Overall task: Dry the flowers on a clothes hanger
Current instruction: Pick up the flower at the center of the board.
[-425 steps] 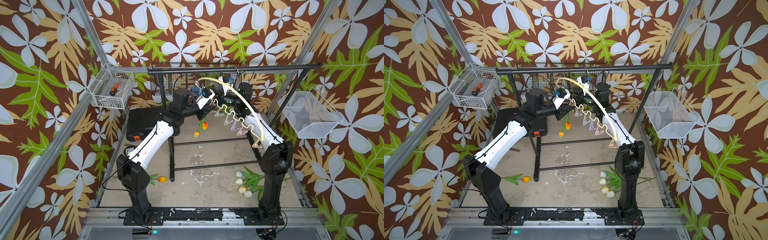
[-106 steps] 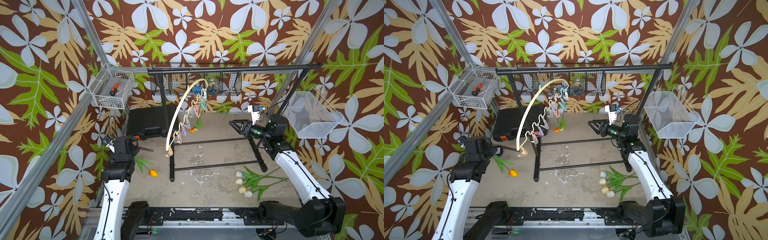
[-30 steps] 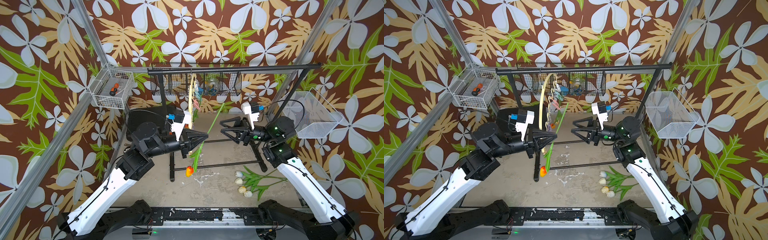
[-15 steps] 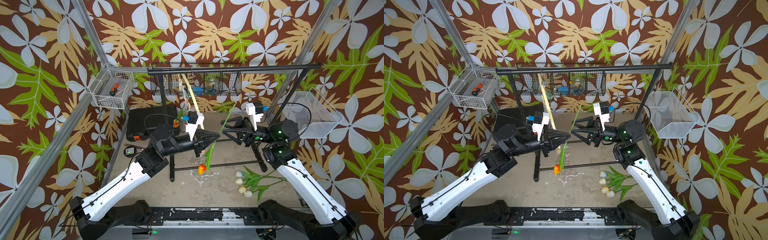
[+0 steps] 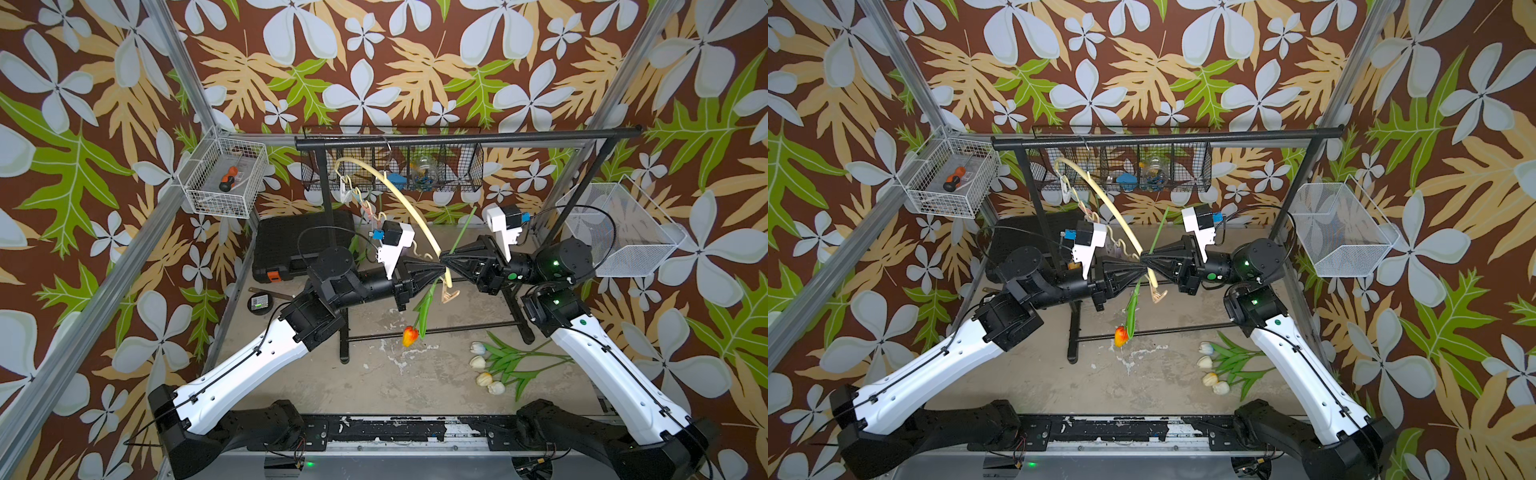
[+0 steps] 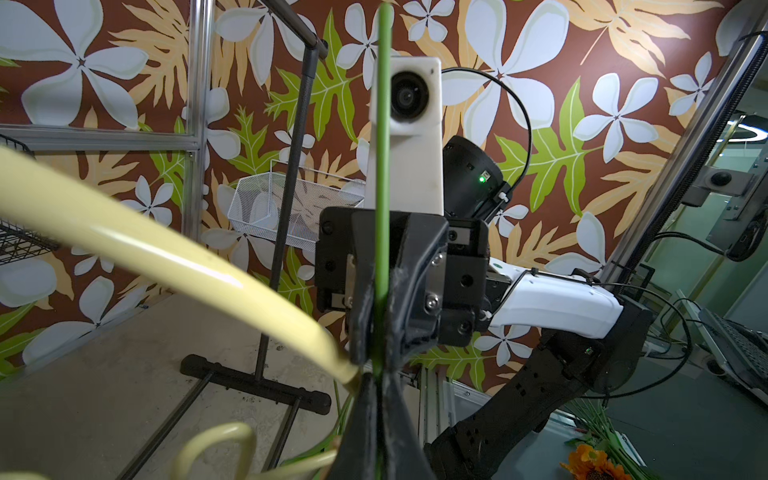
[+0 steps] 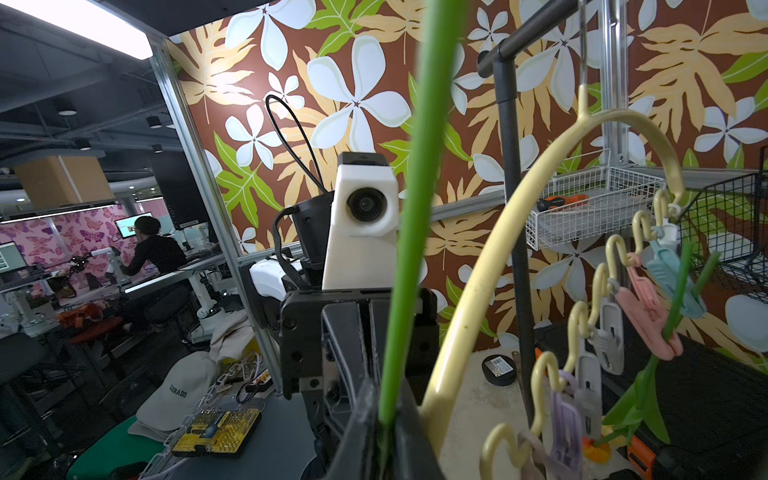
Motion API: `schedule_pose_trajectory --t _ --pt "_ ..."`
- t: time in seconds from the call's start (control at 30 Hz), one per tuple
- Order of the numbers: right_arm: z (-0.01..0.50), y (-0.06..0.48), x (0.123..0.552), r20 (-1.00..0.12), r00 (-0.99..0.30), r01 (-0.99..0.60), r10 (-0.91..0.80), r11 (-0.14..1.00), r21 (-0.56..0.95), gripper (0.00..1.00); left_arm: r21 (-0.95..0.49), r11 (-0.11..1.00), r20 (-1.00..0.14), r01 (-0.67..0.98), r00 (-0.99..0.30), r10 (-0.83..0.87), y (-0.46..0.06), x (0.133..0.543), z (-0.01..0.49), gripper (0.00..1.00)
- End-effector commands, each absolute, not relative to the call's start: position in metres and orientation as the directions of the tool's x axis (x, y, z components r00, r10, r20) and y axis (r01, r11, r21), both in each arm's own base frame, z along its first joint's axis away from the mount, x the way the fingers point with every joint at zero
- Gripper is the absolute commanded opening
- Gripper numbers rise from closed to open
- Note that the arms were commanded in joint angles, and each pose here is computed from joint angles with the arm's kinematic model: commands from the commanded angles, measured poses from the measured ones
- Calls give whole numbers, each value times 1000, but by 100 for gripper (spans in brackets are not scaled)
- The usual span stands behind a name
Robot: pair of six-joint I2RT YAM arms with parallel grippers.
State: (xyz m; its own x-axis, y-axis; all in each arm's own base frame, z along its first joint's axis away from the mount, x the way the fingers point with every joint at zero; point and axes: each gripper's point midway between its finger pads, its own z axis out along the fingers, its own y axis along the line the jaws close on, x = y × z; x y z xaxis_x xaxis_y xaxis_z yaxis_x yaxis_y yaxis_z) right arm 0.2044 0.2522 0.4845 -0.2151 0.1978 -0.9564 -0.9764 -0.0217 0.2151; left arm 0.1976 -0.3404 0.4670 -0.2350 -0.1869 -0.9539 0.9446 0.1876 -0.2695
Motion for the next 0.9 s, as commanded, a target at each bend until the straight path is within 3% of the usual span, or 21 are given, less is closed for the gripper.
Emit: schedule_pose_trajectory --t 0.0,0.1,0.13,0.3,0.43,0.6,0.87 --pt "491 251 200 -961 -182 -983 207 -28 180 0 -233 178 -958 956 -195 -211 -339 195 475 0" --pt "492 251 200 -963 -175 -985 205 -23 174 0 -225 184 -960 957 -186 -210 -338 195 475 0" --pt "492 251 200 -964 -172 -985 203 -22 171 0 -223 185 -960 957 -184 -209 -337 194 474 4" --pt "494 249 199 -973 -149 -988 178 7 153 0 -171 192 -972 966 -134 -191 -329 186 477 46" --pt "502 241 192 -980 -113 -993 162 15 117 0 -120 260 -984 958 -81 -156 -317 186 482 62" --pt "518 226 175 -988 -38 -999 148 23 41 0 -76 341 -991 937 -32 -131 -298 193 496 66" --pt "543 210 137 -990 80 -997 116 30 -77 0 -138 487 -985 862 -69 -156 -249 247 502 61"
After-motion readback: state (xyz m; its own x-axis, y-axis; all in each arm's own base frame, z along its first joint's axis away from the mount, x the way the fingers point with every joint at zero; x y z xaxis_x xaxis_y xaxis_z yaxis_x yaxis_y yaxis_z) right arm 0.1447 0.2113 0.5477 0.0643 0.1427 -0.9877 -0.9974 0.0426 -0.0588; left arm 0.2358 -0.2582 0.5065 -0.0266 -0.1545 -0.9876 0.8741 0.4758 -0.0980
